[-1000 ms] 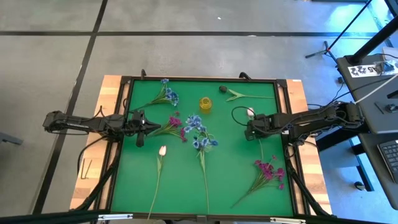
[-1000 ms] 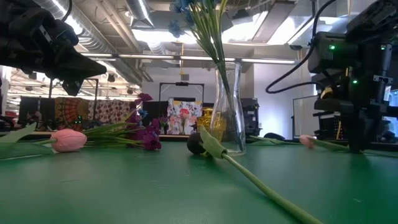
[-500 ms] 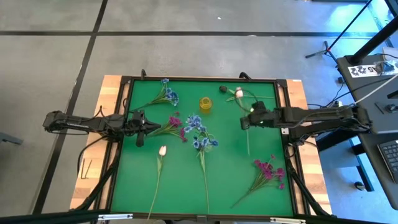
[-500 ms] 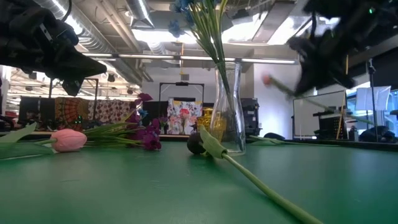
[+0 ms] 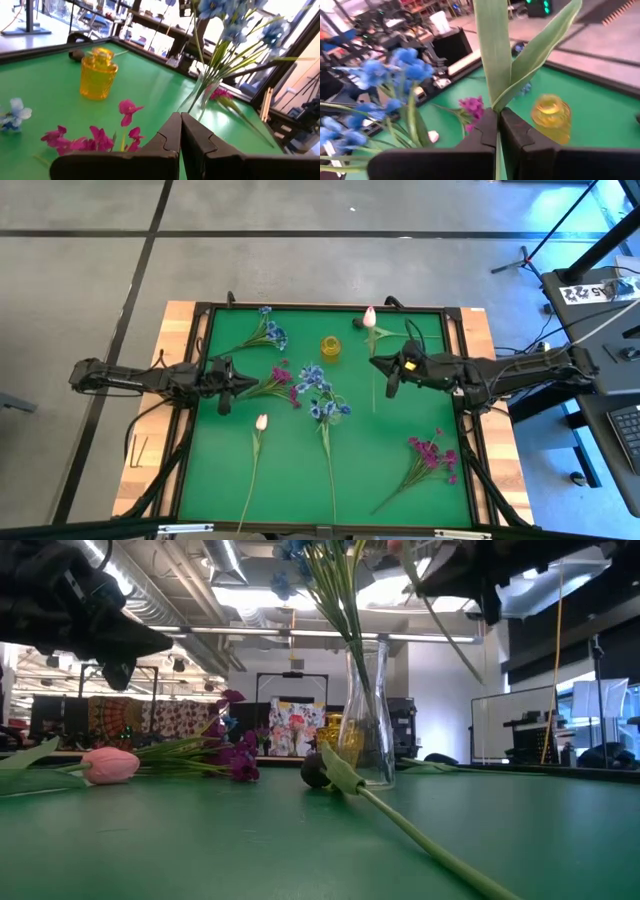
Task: Sort flowers into vase by color
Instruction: Put the right pink flower into the transparent vase
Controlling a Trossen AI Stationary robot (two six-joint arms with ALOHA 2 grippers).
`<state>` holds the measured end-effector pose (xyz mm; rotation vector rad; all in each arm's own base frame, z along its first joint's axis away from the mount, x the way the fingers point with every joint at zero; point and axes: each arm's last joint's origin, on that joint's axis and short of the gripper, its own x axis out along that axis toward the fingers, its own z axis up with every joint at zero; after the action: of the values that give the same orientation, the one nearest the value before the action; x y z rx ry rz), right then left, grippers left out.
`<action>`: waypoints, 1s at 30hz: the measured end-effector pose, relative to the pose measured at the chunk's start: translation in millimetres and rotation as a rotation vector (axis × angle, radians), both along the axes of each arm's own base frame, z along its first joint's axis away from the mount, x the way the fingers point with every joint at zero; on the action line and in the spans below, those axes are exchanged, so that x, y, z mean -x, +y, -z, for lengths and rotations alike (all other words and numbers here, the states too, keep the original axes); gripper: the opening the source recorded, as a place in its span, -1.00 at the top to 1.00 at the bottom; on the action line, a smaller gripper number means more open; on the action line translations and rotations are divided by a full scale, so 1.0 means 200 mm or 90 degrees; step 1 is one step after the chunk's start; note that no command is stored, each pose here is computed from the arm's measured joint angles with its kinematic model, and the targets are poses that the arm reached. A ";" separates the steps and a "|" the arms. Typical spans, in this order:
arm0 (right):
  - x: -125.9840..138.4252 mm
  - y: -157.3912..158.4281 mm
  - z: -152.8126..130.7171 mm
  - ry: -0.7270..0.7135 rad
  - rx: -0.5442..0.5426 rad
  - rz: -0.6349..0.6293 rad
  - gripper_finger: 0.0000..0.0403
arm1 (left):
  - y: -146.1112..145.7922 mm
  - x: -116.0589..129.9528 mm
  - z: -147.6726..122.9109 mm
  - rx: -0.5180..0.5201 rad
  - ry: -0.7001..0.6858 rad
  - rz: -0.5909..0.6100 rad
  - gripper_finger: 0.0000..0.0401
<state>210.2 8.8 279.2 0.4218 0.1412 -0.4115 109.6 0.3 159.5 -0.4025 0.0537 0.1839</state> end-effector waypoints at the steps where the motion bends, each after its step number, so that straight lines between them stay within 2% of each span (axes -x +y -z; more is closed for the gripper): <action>1: -0.01 0.01 -0.01 -0.008 0.007 -0.004 0.97 | 0.00 0.00 0.00 0.000 -0.006 0.000 1.00; 16: -0.04 0.02 -0.13 -0.154 0.103 -0.061 0.97 | 0.00 0.00 -0.05 0.003 -0.060 -0.012 1.00; 30: -0.04 0.02 -0.15 -0.172 0.117 -0.084 0.97 | 0.00 0.00 -0.05 0.004 -0.065 -0.017 1.00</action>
<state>218.4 13.4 309.0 0.2809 -0.1304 -0.2321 109.9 1.2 169.2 -0.4179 -0.0510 0.1903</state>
